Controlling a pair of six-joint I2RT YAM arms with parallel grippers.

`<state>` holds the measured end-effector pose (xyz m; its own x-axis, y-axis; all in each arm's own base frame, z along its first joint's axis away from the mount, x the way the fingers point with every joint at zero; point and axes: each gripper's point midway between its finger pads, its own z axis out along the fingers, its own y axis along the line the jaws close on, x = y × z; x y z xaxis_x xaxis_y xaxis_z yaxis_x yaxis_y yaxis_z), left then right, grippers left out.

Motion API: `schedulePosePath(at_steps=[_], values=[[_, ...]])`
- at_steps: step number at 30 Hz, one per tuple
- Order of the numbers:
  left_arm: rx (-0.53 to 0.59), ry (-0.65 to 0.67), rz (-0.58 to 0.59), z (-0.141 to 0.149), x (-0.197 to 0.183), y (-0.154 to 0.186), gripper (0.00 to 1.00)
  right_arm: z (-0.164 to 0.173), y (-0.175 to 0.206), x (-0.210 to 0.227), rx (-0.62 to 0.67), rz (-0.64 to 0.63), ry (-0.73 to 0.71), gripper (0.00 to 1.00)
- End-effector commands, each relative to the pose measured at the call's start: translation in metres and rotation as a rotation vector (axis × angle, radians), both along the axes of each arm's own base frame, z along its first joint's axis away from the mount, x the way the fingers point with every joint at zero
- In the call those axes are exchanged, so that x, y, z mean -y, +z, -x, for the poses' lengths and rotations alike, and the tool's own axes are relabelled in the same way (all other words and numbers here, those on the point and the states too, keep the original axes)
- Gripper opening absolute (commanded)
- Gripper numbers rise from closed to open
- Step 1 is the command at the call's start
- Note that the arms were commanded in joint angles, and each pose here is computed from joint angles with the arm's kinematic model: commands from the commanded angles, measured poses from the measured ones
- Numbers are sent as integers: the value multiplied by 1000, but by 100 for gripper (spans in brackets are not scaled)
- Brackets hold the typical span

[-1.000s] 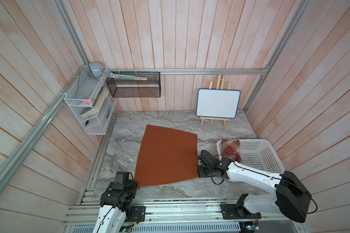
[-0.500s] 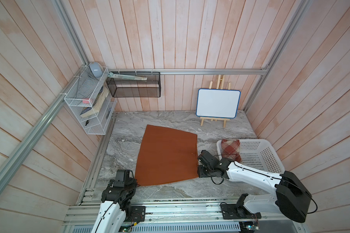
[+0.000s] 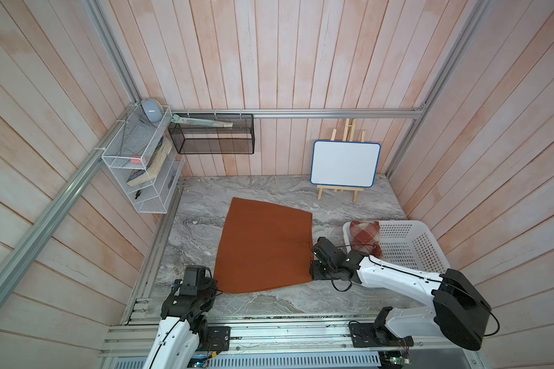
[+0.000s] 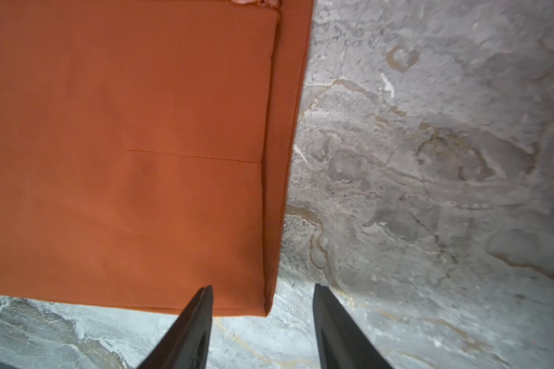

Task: Roll up the skirts
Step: Fold the skirt at the center of the board.

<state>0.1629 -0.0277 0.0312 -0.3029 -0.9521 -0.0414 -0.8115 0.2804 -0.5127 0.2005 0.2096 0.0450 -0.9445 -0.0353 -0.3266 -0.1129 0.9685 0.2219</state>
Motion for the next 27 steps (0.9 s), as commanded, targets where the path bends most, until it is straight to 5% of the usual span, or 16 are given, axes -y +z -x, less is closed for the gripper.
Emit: schedulePosePath(at_steps=[1,13,23,27], values=[[68,-16,-13,-12,0,16,0,19,-14,0,-78,-6,-29,55],[80,-33,-1,-16,4,18,0,17,-22,-13,-37,-116,-56,52],[92,-31,1,-17,4,20,0,31,-24,-1,-97,-98,-85,5],[107,-34,-6,-20,4,25,0,30,-12,2,-73,-103,-85,0]])
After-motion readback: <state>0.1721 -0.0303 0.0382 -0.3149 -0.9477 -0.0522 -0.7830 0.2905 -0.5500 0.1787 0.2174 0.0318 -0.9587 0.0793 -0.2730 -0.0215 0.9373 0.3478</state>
